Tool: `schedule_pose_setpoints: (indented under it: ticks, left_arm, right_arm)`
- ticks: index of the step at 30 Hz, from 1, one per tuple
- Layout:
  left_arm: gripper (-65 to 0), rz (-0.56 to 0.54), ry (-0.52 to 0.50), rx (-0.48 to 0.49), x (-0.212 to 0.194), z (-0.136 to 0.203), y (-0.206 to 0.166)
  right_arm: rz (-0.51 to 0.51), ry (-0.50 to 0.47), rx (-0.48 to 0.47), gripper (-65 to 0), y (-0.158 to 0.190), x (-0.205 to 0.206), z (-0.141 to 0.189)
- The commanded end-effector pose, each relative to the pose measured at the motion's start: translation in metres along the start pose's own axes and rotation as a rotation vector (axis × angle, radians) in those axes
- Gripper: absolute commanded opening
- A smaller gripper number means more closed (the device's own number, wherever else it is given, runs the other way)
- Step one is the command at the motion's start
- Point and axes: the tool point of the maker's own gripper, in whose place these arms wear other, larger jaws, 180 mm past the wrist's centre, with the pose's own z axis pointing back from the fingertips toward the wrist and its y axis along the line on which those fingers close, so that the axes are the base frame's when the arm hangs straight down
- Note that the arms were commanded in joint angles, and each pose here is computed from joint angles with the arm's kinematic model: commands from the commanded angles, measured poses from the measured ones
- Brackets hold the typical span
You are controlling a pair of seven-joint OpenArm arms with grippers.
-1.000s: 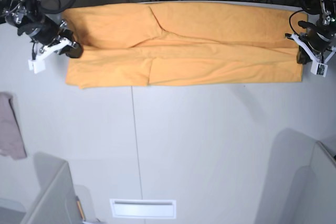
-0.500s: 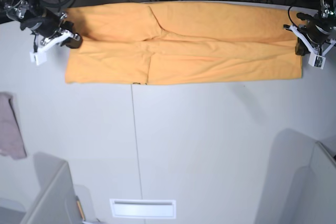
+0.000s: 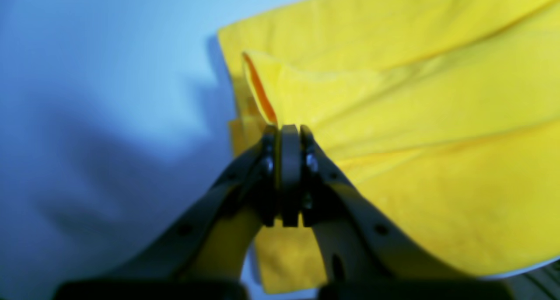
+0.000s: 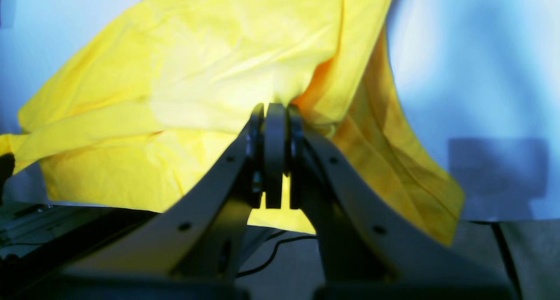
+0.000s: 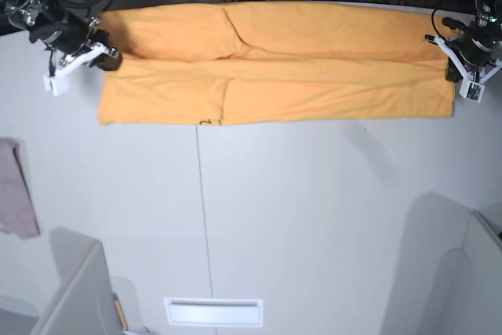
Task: Fold the T-shirt properly
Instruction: 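Lower the hem onto the collar edge and open both grippers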
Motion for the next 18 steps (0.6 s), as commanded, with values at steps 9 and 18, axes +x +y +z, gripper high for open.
schedule_pose_setpoints:
  ticks: [9,18]
  left_arm:
    - [-65.0,-0.017,-0.028,0.026,0.0081,0.0022,0.0024]
    - [-52.2,-0.014,-0.036,0.036,0.0102,0.0036,0.0055]
  right_arm:
    - [0.006,-0.014,-0.004,-65.0,-0.0016,0.0049,0.0031]
    - [-0.004,-0.012,-0.019,-52.1,-0.0073,0.0004,0.0062]
